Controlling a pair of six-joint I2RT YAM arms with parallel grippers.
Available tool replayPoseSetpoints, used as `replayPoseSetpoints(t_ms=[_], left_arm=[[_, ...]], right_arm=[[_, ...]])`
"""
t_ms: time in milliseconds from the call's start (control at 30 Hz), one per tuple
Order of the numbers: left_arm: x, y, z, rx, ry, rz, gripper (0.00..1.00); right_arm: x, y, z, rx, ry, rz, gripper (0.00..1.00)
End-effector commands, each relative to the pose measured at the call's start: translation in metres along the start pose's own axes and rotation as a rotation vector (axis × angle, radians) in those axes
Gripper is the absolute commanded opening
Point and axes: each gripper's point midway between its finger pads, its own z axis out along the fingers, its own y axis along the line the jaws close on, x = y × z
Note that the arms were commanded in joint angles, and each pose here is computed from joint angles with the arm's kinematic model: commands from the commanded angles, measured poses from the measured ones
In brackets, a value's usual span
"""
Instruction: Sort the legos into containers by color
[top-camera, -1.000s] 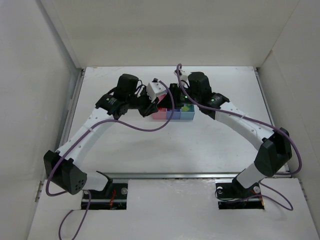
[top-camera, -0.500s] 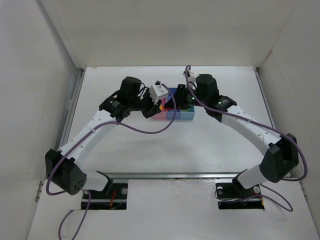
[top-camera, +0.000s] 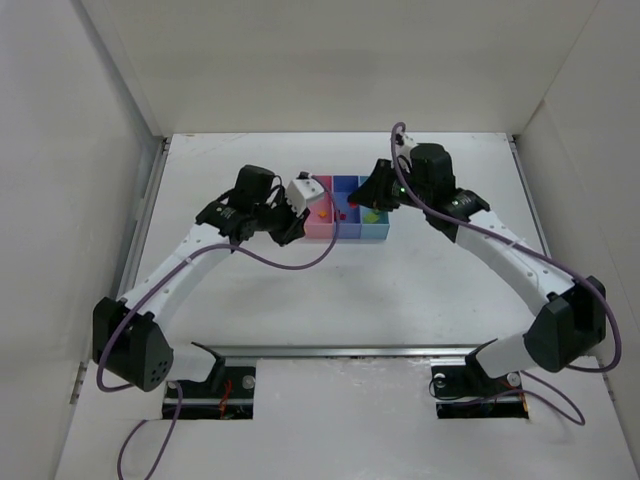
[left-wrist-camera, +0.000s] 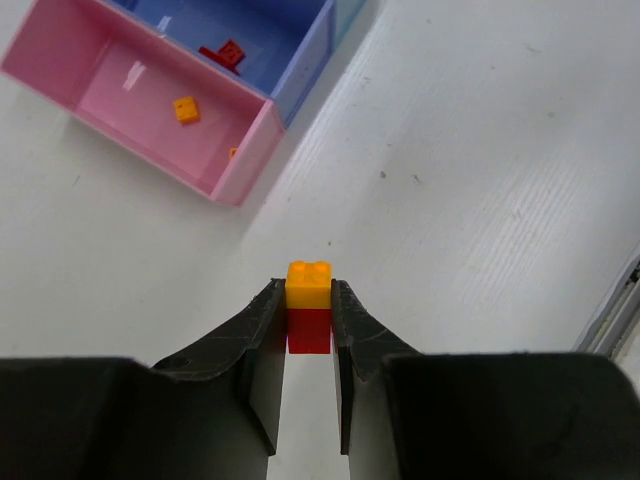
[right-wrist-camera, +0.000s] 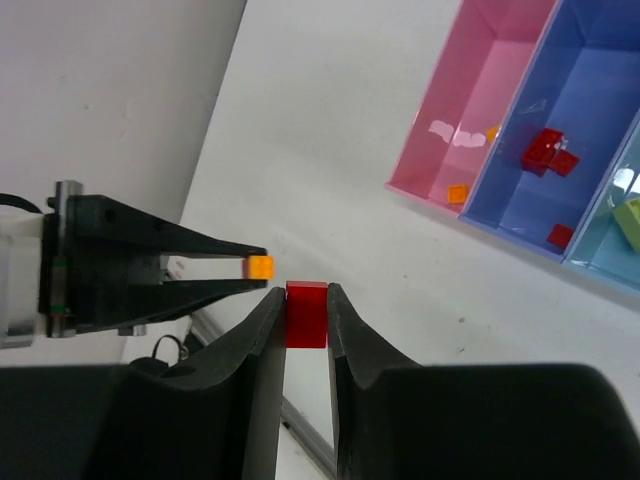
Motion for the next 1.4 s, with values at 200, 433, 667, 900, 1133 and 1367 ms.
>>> replayPoseSetpoints(t_ms=[200, 433, 667, 900, 1133, 1367], left_arm=[[0.016, 0.016, -0.025, -0.095, -0.02, -0.098, 0.0], [0.029, 0.034, -0.035, -0.213, -0.006, -0.132, 0.0], [0.026, 0.049, -0.041, -0.291, -0.006, -0.123, 0.0], [0.034, 0.052, -0.032, -0.293, 0.012, -0.13, 0.0], [0.032, 0.055, -0.025, -0.284, 0.01, -0.13, 0.0], [0.03, 0.056, -0.024, -0.287, 0.002, -0.127, 0.0]], right_arm=[[-0.021, -0.006, 0.026, 0.095, -0.017, -0.095, 0.0], [-0.016, -0.015, 0.028, 0.119, 0.005, -0.139, 0.0], [0.002, -0.05, 0.047, 0.21, 0.076, -0.171, 0.0], [-0.022, -0.072, 0.074, 0.316, 0.017, -0.19, 0.0], [-0.019, -0.084, 0.09, 0.344, 0.044, -0.192, 0.0], [-0.034, -0.07, 0.078, 0.312, -0.027, -0.218, 0.0]])
